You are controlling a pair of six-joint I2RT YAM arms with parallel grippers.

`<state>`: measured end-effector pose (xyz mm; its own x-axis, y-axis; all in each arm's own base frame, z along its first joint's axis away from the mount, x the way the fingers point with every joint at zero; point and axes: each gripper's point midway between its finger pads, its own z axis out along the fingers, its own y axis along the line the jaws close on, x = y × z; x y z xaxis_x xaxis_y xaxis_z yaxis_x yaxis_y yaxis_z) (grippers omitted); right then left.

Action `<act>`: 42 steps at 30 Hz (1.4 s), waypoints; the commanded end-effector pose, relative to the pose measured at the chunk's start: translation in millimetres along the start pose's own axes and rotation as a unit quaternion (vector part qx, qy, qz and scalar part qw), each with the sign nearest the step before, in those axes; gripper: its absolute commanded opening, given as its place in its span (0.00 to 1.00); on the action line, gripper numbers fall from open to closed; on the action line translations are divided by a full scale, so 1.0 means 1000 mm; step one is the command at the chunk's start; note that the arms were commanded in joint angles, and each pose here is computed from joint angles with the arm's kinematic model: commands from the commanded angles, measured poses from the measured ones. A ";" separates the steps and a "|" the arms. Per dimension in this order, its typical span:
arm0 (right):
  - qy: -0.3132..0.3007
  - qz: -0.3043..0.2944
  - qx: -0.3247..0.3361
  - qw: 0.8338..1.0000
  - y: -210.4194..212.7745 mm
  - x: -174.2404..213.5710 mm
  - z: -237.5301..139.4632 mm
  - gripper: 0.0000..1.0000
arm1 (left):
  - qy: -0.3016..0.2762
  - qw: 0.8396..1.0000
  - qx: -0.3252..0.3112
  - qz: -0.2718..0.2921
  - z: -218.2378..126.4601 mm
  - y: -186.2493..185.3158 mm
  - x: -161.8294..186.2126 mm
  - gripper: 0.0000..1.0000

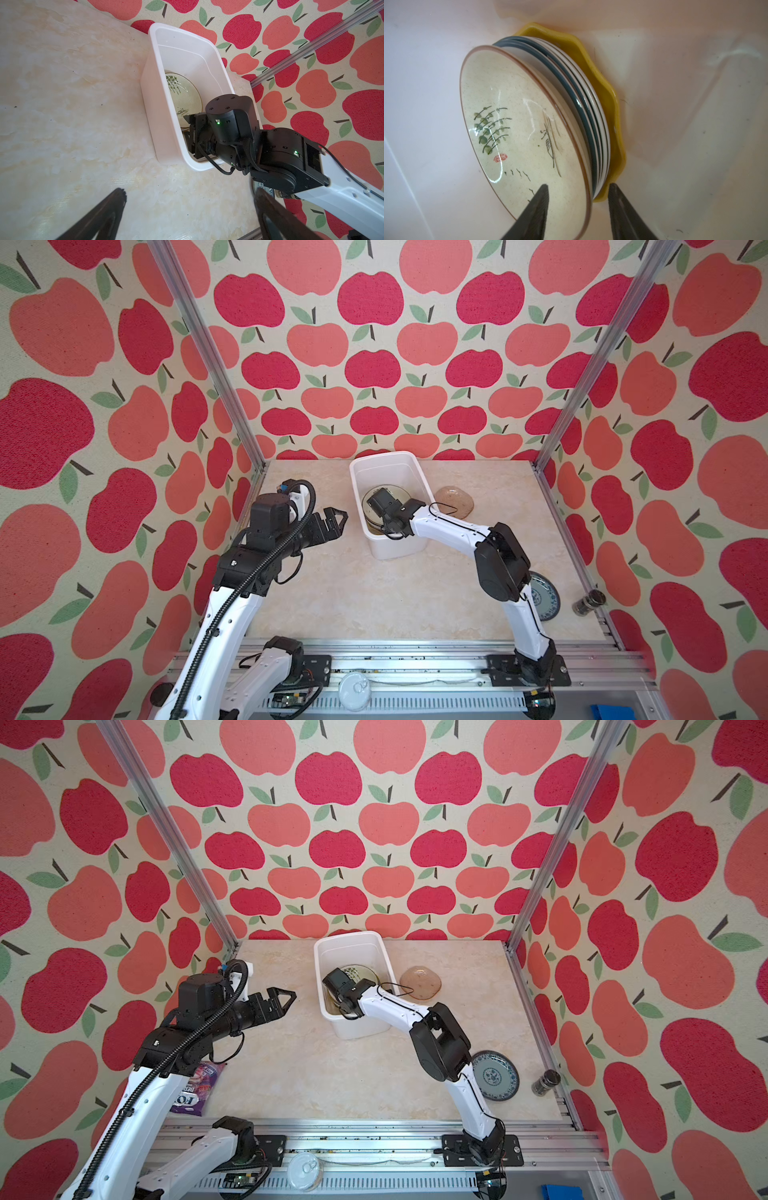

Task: Place the plates into the plastic bin on the countertop
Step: 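Open the right gripper and release the cream plate onto the stack, then move the right gripper to the blue-and-white floral plate on the table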

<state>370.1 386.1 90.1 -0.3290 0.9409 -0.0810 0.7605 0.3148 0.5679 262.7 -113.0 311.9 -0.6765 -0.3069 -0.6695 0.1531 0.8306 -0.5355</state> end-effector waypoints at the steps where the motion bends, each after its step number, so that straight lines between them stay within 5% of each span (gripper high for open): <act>1: -0.015 0.118 0.013 0.993 -0.001 -0.007 -0.004 0.66 | -0.007 1.000 -0.009 0.012 -0.010 0.002 -0.001 0.99; 4: -0.017 0.097 0.004 0.995 0.011 -0.010 -0.019 0.79 | -0.012 1.000 -0.006 0.015 -0.014 0.000 -0.002 0.99; 17: -0.011 0.009 -0.074 0.997 0.063 -0.019 -0.092 0.80 | -0.014 0.999 0.009 0.041 -0.034 -0.014 -0.005 0.99; 22: -0.016 -0.111 -0.118 0.987 0.095 -0.038 -0.135 0.79 | -0.017 0.996 0.034 0.076 -0.047 -0.035 -0.015 0.99; 27: -0.017 -0.270 -0.128 0.954 0.091 -0.083 -0.176 0.79 | 0.000 0.988 0.074 0.133 -0.047 -0.073 -0.018 0.99; 32: -0.009 -0.347 -0.089 0.933 0.030 -0.154 -0.206 0.78 | 0.051 0.971 0.102 0.210 -0.017 -0.123 -0.001 0.99; 42: 0.072 -0.316 0.088 0.942 -0.186 -0.263 -0.224 0.79 | 0.109 0.931 0.212 0.276 0.049 -0.239 0.066 0.99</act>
<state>240.7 61.8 223.3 -0.6683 0.6485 -0.3643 0.5009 0.7545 0.4241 216.5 -328.5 348.4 -0.5994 0.2839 -0.7484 0.7149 0.6104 -0.3410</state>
